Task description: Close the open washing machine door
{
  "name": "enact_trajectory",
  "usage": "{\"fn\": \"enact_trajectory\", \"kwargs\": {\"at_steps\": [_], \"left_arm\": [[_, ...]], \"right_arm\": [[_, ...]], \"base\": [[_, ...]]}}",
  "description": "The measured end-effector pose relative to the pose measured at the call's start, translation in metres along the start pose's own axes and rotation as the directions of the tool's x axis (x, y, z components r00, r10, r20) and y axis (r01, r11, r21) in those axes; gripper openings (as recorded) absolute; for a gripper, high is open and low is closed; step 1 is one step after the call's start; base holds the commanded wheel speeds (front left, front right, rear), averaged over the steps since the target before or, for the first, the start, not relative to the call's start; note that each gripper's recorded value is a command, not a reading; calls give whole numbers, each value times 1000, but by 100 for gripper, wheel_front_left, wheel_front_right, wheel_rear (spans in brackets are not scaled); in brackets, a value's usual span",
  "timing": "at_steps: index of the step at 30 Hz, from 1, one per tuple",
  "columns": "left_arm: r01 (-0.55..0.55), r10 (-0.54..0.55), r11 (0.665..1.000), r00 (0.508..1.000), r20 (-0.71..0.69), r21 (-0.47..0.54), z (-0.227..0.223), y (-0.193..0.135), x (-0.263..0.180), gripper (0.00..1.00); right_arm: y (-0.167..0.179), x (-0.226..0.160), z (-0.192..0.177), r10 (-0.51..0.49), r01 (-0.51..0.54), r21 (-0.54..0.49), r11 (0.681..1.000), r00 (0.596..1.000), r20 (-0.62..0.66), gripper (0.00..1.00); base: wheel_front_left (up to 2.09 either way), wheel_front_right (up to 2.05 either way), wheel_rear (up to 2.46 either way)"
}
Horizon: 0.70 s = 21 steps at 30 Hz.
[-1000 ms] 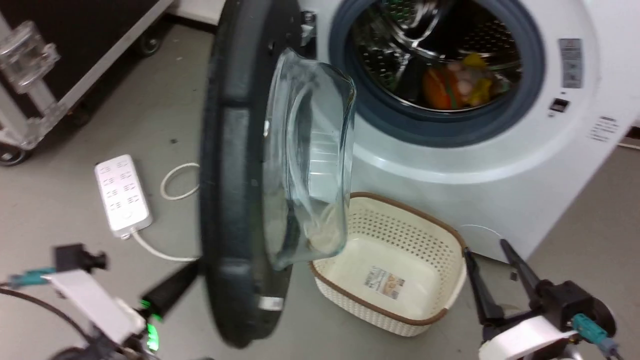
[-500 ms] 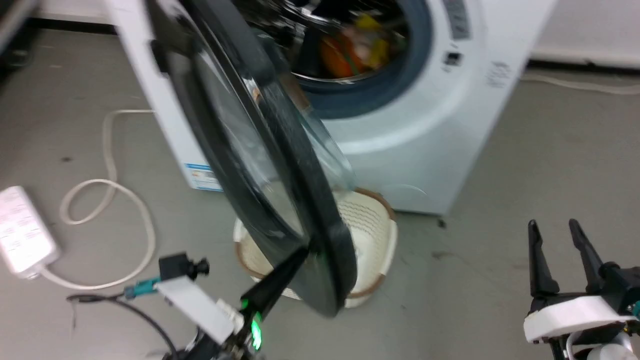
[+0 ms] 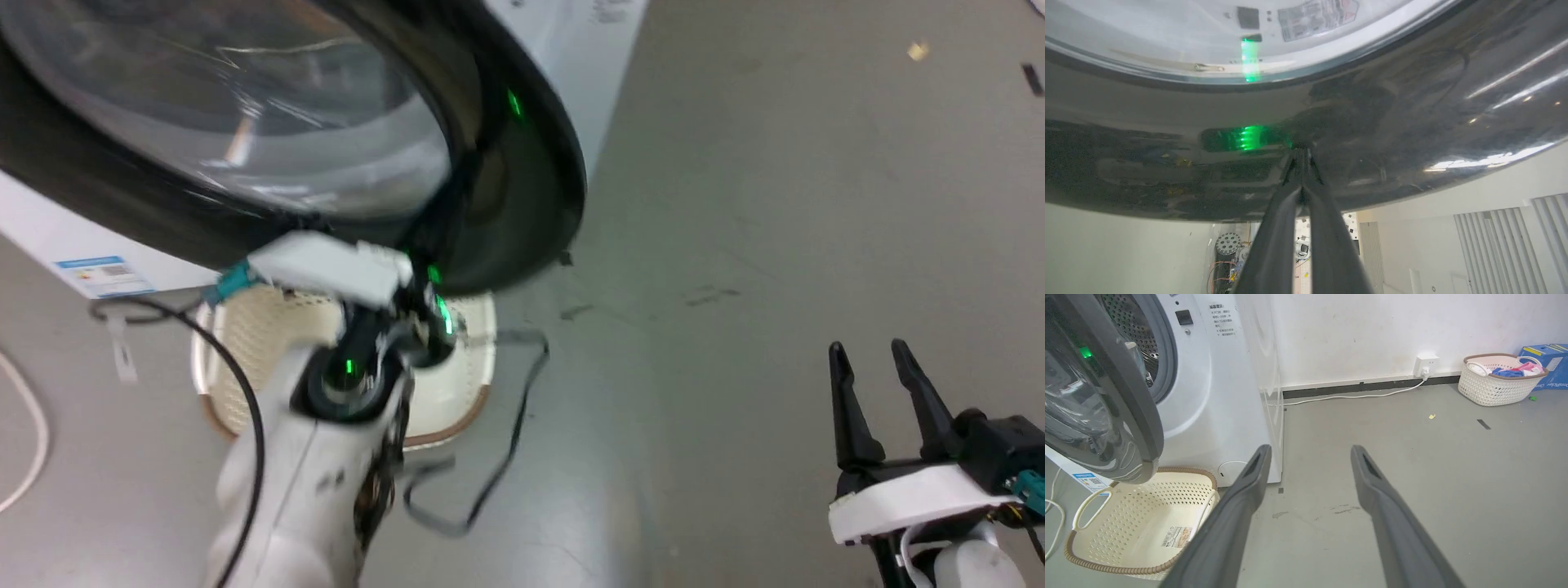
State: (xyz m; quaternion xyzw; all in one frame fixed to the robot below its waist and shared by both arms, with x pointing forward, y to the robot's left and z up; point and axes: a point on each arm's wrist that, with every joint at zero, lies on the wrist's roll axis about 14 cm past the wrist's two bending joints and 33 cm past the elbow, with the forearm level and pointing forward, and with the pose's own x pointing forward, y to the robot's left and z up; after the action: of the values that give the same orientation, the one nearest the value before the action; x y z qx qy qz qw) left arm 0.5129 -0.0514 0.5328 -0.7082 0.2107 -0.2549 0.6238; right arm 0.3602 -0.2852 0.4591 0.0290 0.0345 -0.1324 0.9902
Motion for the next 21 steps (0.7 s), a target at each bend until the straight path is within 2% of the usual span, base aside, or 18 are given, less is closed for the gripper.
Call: {"fn": "enact_trajectory", "kwargs": {"at_steps": [4,5,8,11,12,13,17,19,21], "left_arm": [[-1,2,1000,999,42,-17,9,1,28,0],[-32,33,999,998,50,-13,12,7,34,0],[-72,71,997,995,66,20,15,14,28,0],[-62,57,996,996,70,71,14,4,20,0],[-52,44,992,996,74,115,14,-1,15,31],[-54,40,985,996,84,166,15,-2,7,100],[-111,71,923,990,122,370,20,10,-42,100],[-143,74,865,984,159,482,27,13,-72,100],[-166,54,787,978,202,594,35,11,-103,100]], "right_arm": [[-3,-1,-3,-11,11,1,1000,1000,-10,100],[0,0,-3,-1,1,9,1000,1000,-9,100],[10,2,0,29,-29,18,999,1000,0,100],[17,3,7,48,-48,27,998,999,26,100],[19,4,11,54,-55,29,998,998,37,100],[21,4,15,60,-62,31,998,997,51,100],[33,0,26,97,-101,39,994,992,87,100],[40,-6,25,120,-124,39,992,989,88,100],[50,-10,27,151,-155,39,987,984,94,100]], "base": [[0,0,0],[0,0,0],[0,0,0],[0,0,0],[0,0,0],[0,0,0],[0,0,0],[0,0,0],[0,0,0]]}}
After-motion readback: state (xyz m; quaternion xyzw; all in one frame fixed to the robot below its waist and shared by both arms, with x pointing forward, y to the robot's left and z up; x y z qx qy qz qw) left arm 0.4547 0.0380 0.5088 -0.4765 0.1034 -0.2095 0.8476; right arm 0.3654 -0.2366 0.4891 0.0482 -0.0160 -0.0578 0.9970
